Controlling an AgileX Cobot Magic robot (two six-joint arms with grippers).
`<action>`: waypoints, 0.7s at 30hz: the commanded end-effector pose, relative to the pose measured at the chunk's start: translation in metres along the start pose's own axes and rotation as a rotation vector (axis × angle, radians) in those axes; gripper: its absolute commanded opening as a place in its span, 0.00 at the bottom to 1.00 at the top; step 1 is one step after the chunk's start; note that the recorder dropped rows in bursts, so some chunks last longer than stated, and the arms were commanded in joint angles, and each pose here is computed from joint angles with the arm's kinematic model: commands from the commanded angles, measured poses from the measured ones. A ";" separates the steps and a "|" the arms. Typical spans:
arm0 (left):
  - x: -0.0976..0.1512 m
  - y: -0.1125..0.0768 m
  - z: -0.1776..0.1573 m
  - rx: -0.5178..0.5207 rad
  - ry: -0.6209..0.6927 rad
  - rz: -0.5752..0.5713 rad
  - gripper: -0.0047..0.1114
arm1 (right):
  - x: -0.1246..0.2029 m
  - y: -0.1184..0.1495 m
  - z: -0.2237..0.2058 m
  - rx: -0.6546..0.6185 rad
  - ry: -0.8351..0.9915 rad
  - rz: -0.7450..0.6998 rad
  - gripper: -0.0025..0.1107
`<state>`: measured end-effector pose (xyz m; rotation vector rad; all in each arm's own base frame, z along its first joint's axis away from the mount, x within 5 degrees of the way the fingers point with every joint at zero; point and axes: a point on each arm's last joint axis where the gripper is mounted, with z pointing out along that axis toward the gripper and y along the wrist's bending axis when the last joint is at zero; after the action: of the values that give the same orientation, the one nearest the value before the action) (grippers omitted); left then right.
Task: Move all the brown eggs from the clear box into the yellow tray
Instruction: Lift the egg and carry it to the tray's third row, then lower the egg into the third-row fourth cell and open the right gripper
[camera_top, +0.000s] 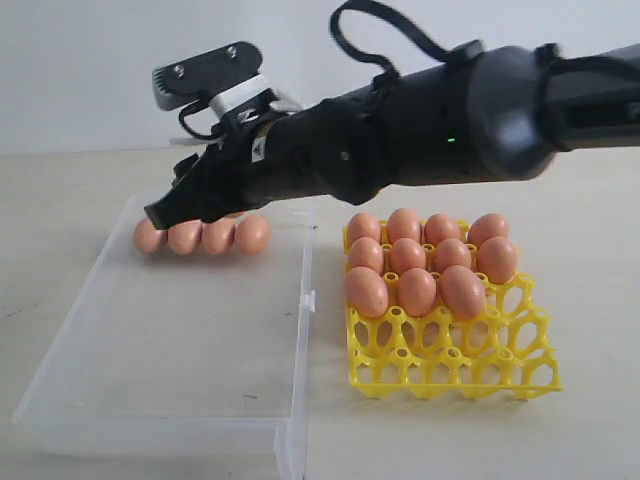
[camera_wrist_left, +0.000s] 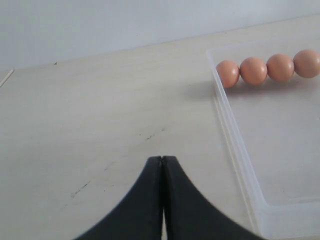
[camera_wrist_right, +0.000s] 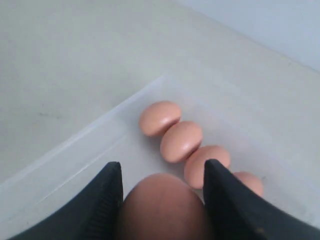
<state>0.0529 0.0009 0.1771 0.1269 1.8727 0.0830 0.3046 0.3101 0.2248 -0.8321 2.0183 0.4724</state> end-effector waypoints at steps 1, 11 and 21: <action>-0.002 0.000 -0.001 0.004 -0.016 -0.004 0.04 | -0.005 -0.017 -0.039 0.045 -0.135 0.069 0.02; -0.002 0.000 -0.001 0.004 -0.016 -0.004 0.04 | 0.080 -0.084 -0.102 0.294 -0.151 0.267 0.02; -0.002 0.000 -0.001 0.004 -0.016 -0.004 0.04 | 0.137 -0.141 -0.136 0.477 0.049 0.508 0.02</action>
<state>0.0529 0.0009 0.1771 0.1269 1.8727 0.0830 0.2724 0.0845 0.1840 -0.0541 2.2278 0.2397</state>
